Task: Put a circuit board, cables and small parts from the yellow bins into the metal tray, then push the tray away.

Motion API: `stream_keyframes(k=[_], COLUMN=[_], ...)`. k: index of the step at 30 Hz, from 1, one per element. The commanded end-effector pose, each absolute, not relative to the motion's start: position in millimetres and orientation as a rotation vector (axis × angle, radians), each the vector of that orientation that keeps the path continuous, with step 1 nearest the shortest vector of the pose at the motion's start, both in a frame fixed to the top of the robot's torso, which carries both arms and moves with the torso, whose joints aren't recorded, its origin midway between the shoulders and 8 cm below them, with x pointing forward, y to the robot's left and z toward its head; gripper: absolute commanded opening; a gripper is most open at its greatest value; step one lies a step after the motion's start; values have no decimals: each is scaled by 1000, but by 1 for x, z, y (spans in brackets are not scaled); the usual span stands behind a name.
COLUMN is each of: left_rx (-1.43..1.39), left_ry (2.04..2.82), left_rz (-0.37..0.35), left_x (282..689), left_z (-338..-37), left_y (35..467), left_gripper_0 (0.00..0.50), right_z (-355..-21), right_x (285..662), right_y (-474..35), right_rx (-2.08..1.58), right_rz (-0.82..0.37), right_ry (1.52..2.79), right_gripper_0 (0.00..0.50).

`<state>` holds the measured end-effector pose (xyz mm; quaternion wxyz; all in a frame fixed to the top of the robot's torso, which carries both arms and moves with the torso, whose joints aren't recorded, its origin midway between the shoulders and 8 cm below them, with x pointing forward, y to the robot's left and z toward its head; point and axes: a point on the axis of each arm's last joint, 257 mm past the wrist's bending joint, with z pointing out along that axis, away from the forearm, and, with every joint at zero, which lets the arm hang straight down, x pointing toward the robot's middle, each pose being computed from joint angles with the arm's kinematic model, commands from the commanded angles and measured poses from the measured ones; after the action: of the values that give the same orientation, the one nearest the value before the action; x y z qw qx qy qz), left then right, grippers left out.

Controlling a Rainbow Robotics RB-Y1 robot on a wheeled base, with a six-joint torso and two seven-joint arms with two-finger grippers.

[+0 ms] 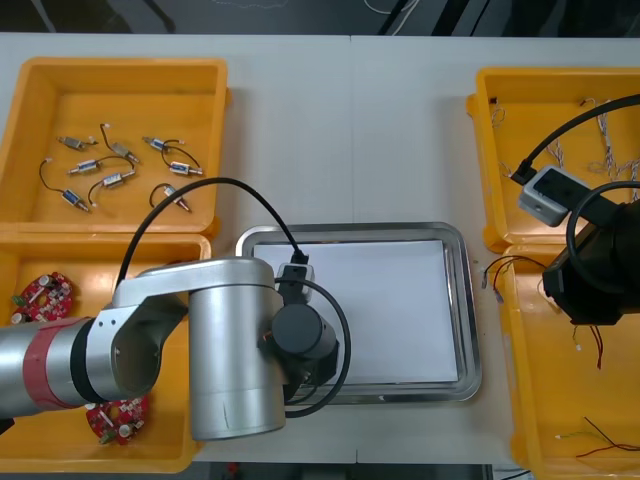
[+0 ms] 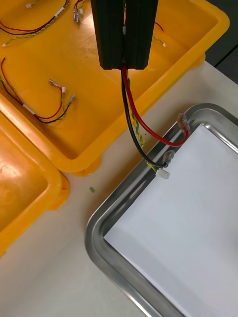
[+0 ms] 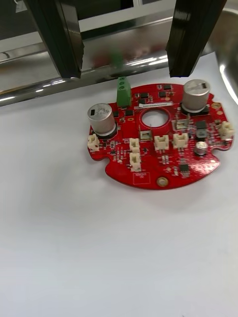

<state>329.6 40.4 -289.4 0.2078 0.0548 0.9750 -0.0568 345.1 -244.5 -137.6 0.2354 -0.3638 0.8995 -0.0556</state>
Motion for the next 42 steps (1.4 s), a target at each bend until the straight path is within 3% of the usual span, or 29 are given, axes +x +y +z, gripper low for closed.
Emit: stream_keyframes(k=[1, 8, 18, 28, 42], left_rx=[-12, -79, -184, -401, -714], left_ry=[2713, 2702, 2706, 2642, 2524], left_rz=[-215, -192, -76, -141, -118], left_x=[336, 351, 370, 408, 455], left_z=[-254, -221, -180, -139, -103], left_y=[54, 81, 148, 194, 279], left_gripper_0=[500, 500, 500, 500, 500], right_z=[-140, -159, -176, -204, -256], right_x=[342, 337, 339, 347, 353], right_y=[-211, -169, -115, -81, -78], right_rx=[-1185, -1354, -1494, -1707, -1955], right_rz=[-158, -150, -118, -125, -207], right_ry=[2377, 2295, 2198, 2084, 1932], right_gripper_0=[0, 0, 0, 0, 0])
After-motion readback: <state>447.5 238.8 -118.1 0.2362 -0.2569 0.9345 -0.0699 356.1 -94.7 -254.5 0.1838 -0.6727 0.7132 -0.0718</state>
